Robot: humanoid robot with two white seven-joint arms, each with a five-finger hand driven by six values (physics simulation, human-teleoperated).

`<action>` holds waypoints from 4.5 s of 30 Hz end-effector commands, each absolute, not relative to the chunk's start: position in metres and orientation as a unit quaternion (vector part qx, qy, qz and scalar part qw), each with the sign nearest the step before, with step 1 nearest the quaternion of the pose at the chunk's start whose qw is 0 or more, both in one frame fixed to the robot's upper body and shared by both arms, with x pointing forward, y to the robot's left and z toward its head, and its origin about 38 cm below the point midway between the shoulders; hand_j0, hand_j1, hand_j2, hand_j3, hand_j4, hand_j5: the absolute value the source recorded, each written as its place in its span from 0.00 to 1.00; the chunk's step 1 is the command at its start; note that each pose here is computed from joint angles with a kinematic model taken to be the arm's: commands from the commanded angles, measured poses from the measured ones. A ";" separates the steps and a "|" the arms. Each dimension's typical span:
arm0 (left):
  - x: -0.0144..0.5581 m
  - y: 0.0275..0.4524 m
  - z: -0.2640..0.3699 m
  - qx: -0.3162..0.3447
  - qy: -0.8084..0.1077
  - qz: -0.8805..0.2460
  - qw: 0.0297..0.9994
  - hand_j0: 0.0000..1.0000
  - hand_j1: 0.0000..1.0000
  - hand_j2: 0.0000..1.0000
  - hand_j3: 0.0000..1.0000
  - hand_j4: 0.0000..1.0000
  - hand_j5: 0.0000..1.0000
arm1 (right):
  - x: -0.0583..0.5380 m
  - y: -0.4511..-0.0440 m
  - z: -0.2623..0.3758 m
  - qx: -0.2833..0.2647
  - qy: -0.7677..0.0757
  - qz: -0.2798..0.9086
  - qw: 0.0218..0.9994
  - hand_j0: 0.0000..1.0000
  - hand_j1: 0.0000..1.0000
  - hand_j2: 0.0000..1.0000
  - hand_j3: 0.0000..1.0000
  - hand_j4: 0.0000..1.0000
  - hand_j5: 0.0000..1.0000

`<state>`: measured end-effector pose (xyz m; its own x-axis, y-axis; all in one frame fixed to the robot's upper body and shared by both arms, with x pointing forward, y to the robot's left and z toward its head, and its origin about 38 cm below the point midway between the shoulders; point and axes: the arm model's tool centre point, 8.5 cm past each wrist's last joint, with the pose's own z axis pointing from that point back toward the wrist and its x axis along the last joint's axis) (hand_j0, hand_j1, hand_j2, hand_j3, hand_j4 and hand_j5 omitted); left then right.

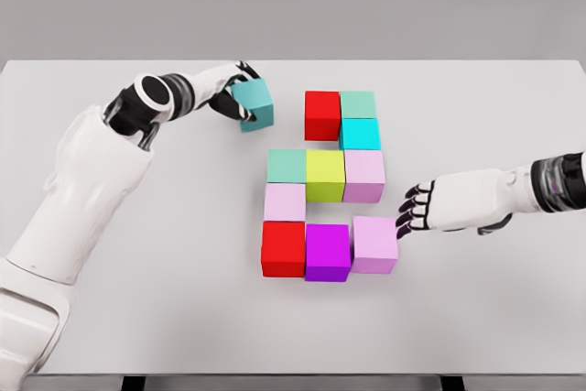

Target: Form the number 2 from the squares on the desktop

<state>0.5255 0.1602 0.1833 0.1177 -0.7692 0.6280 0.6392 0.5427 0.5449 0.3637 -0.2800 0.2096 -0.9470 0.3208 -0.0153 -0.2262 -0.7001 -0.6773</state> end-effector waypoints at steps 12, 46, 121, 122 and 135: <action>0.525 0.143 0.191 0.064 -0.500 -0.520 0.690 0.26 0.26 0.26 0.26 0.26 0.26 | 0.377 -0.279 0.214 -0.073 -0.373 0.911 0.163 1.00 1.00 1.00 1.00 1.00 1.00; 0.518 0.140 0.186 0.046 -0.505 -0.550 0.664 0.26 0.26 0.26 0.26 0.26 0.26 | 0.358 -0.286 0.211 -0.043 -0.374 0.909 0.176 1.00 1.00 1.00 1.00 1.00 1.00; 0.526 0.142 0.182 0.049 -0.507 -0.563 0.651 0.75 0.75 0.75 0.75 0.75 0.75 | 0.369 -0.293 0.159 0.257 -0.570 0.609 0.488 1.00 1.00 1.00 1.00 1.00 1.00; 0.526 0.141 0.184 0.050 -0.507 -0.564 0.650 0.75 0.75 0.75 0.75 0.75 0.75 | 0.371 -0.296 0.159 0.253 -0.571 0.608 0.491 1.00 1.00 1.00 1.00 1.00 1.00; 0.531 0.137 0.181 0.046 -0.507 -0.565 0.649 0.77 0.77 0.77 0.77 0.77 0.77 | 0.390 -0.281 0.137 0.257 -0.573 0.594 0.502 1.00 1.00 1.00 1.00 1.00 1.00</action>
<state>0.5305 0.1375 0.1812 -0.1513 -0.7824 0.6041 0.6867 0.3564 0.6336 0.3879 -0.2809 0.1385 -0.3710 0.3029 0.8779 -0.8906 0.1517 -0.4287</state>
